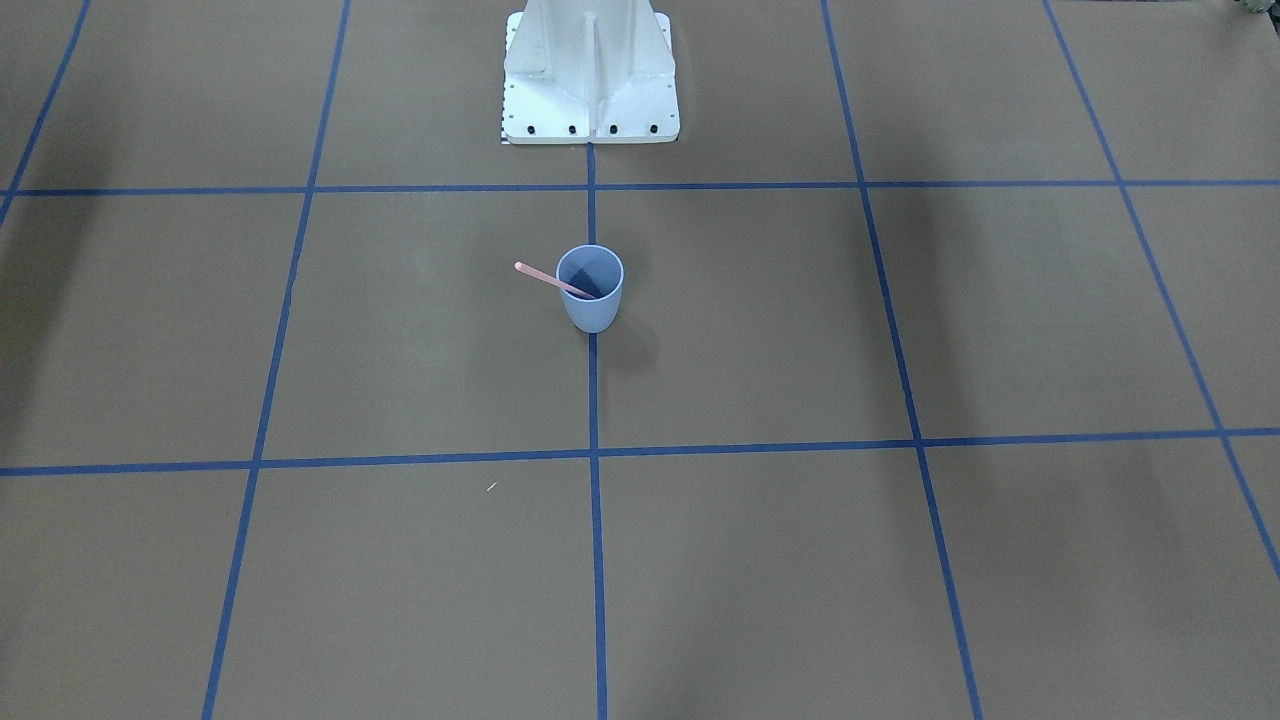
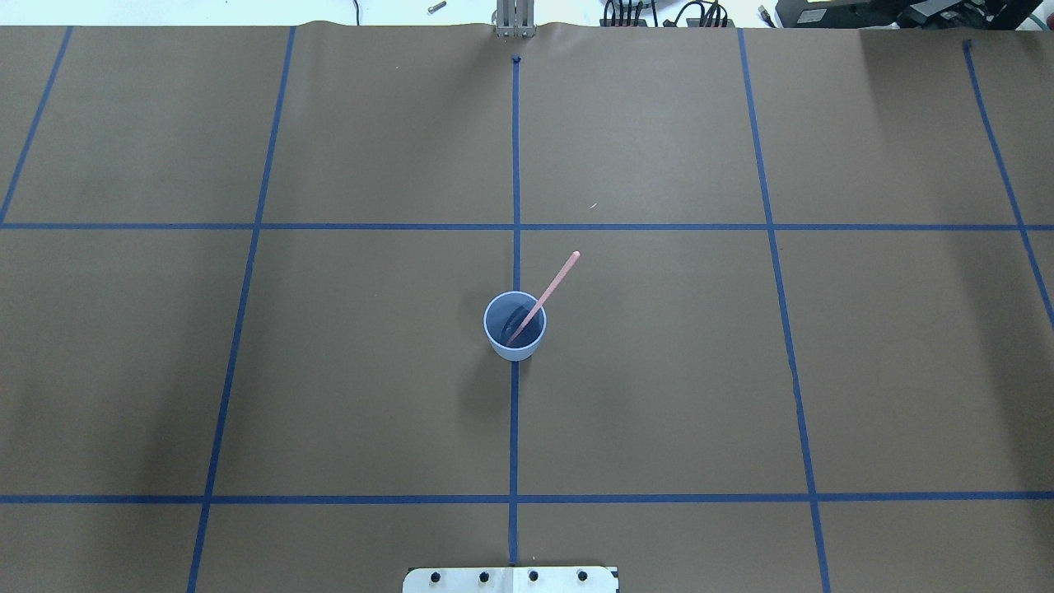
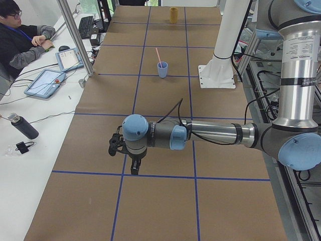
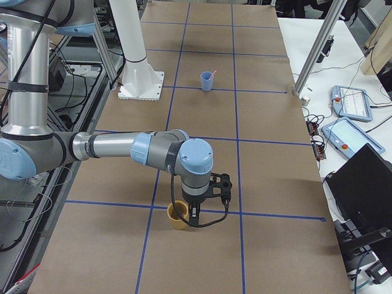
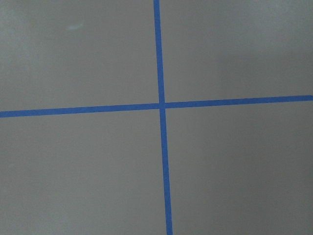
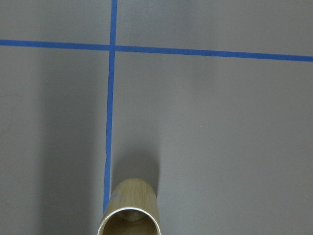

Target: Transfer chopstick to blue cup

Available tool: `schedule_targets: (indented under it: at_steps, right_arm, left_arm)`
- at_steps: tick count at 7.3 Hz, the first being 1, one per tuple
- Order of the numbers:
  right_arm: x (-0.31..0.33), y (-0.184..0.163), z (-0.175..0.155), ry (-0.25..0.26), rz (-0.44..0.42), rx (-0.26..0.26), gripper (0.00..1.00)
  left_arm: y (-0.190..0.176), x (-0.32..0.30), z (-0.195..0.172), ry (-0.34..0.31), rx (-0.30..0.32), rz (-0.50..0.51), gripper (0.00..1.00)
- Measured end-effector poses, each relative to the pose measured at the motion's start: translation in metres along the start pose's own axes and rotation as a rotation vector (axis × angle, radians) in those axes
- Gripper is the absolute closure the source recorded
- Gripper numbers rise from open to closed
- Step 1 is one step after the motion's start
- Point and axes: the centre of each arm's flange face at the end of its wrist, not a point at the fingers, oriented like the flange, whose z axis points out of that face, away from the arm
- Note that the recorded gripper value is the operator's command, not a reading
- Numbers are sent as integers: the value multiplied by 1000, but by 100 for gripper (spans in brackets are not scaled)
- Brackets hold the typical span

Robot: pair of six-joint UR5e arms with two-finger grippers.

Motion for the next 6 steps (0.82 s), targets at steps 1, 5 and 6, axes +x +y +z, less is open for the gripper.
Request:
schedule_targets:
  at_steps: [1,5,6]
  right_arm:
    - [-2,-4,-2,10,22,29,0]
    - [-8,-9,-3,7,36,54,0]
    - [-11,-11,-2,7,31,53,0]
  left_arm:
    - [0,0,0,0,0,1,1]
    - [1,-1,1,0,-2,-3,1]
    - [1,-1,1,0,-3,-4,1]
